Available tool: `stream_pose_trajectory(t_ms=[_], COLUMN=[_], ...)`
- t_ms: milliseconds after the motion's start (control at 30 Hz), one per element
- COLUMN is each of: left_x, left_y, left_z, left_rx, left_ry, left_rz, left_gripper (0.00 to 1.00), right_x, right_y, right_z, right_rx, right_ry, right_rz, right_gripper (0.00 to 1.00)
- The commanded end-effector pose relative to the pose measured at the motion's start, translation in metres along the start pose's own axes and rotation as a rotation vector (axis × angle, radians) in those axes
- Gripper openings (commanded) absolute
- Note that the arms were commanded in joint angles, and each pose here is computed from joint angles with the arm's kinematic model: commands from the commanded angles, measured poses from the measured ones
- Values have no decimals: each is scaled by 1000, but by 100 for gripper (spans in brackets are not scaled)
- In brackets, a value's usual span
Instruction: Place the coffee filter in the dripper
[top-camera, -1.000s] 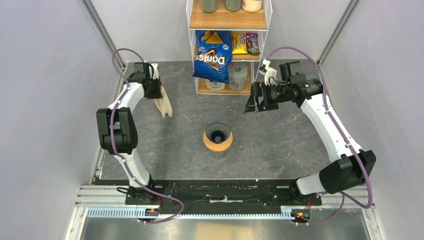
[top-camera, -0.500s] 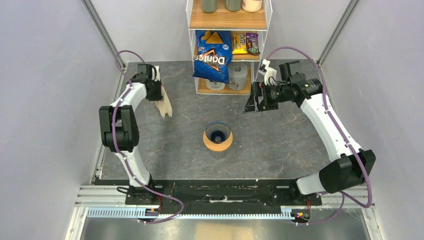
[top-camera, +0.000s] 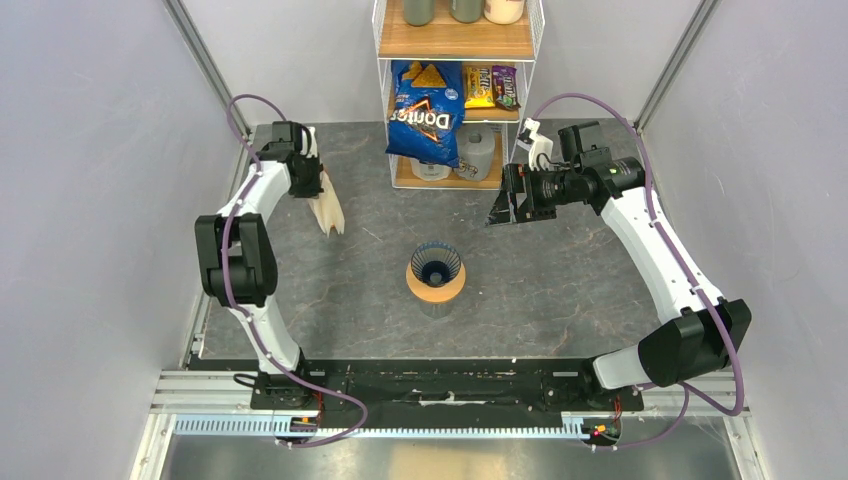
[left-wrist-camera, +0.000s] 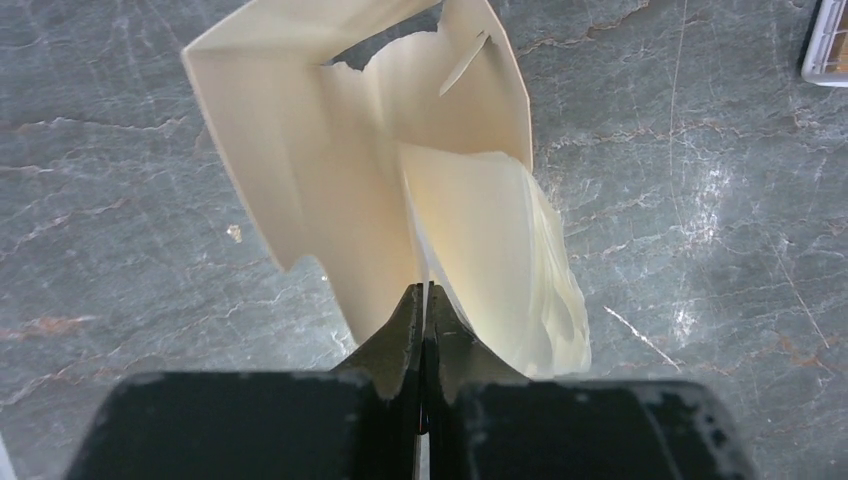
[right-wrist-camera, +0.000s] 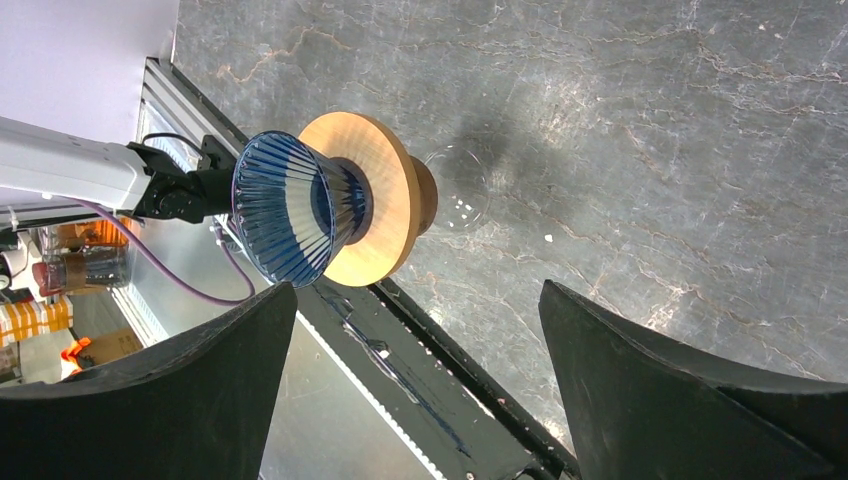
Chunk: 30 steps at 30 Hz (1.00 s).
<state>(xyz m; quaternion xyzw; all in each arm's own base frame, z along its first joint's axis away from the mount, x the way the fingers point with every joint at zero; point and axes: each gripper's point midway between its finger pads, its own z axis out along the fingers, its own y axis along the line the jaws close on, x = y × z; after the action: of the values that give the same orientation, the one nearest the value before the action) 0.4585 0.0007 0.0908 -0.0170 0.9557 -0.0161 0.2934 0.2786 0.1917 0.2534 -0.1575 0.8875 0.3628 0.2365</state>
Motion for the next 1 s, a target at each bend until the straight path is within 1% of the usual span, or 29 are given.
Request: stream_pose_trajectory(t_ms=[0, 233, 333, 367, 433, 533, 667, 700, 833, 900, 967], left_x=[-33, -33, -27, -25, -27, -30, -42, -45, -60, -64, -60], left_y=[1, -4, -8, -14, -38, -83, -126, -140, -160, -169, -183], left_z=[-46, -92, -118, -128, -157, -204, -268, -283, -327, -344, -359], left_rx=[-21, -3, 12, 43, 174, 435, 712, 773, 837, 895, 988], left_ry=[-85, -81, -82, -88, -129, -196, -294, -320, -442, -463, -439], left_rz=[-5, -8, -19, -25, -38, -76, -131, -113, -111, -111, -71], left_gripper=[2, 2, 2, 2, 2, 2, 2, 2, 2, 2, 2], right_x=[-10, -11, -12, -13, -21, -36, -64, -71, -102, -116, -123], right_y=[10, 22, 28, 30, 33, 38, 58, 63, 91, 108, 124], right_z=[-7, -15, -20, -23, -29, -36, -37, -36, -39, -40, -39], right_rx=[-37, -76, -88, -86, -72, -55, -38, -27, 0, 7, -34], right_ry=[-38, -59, -92, -111, -172, -284, -401, -423, -526, -584, -601], right_rz=[-38, -67, -83, -90, -109, -132, -230, -255, -352, -404, -449], right_gripper=[99, 99, 99, 99, 99, 99, 99, 99, 99, 99, 99])
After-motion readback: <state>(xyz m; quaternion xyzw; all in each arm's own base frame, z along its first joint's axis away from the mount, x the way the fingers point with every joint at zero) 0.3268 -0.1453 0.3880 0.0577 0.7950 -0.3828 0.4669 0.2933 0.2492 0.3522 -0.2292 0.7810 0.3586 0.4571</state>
